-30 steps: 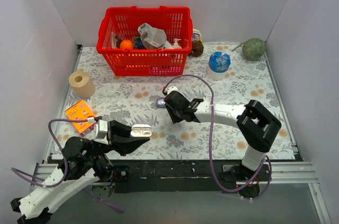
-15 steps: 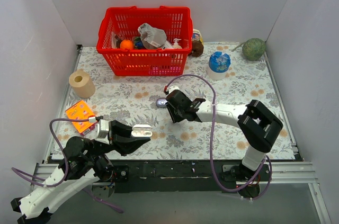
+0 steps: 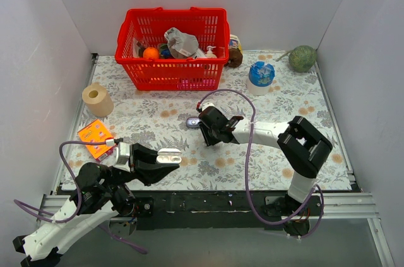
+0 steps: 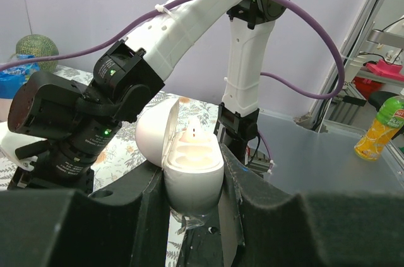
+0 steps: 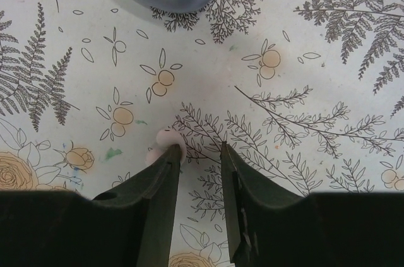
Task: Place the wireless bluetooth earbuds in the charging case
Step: Pick up the earbud from the center of the board.
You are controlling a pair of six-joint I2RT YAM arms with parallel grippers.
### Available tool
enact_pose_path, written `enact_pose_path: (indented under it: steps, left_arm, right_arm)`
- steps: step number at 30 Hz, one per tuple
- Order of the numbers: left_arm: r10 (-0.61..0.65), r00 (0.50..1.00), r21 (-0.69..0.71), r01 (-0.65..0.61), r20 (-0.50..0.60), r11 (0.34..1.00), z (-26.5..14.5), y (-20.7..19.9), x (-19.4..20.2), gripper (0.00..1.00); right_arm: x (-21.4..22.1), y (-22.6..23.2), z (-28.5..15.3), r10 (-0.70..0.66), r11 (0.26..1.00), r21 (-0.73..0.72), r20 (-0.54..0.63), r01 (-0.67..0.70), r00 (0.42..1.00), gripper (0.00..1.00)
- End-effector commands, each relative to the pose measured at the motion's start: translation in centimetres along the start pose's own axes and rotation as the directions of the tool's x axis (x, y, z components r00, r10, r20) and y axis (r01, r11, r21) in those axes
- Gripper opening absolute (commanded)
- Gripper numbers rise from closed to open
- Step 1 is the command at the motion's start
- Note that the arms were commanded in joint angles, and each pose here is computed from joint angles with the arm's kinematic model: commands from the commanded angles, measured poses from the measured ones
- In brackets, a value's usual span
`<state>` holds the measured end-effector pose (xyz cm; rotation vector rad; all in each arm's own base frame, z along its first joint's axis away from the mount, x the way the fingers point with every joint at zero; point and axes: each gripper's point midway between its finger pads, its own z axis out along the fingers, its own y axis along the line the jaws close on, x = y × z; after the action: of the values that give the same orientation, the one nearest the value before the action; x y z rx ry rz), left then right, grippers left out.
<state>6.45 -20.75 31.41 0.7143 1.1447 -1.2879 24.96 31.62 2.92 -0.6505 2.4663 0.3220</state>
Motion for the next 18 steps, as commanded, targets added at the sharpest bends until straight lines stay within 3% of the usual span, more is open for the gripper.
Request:
enact_pose_path:
  steps: [1,9,18]
  left_arm:
    - [-0.001,1.0,0.0,0.001,-0.008,1.0,0.2,0.1,0.3,0.0]
    - [-0.003,1.0,-0.001,0.003,-0.01,1.0,0.2,0.3,0.6,0.0]
    - [0.003,1.0,-0.003,-0.003,-0.003,1.0,0.1,0.3,0.5,0.0]
  right_arm:
    - [0.2,1.3,0.4,0.012,0.998,-0.054,-0.021,-0.013,1.0,0.41]
    - [0.1,1.8,0.4,0.014,0.997,-0.071,-0.03,-0.016,0.999,0.42]
    - [-2.0,0.7,-1.1,0.076,0.997,-0.003,0.043,-0.076,0.996,0.44]
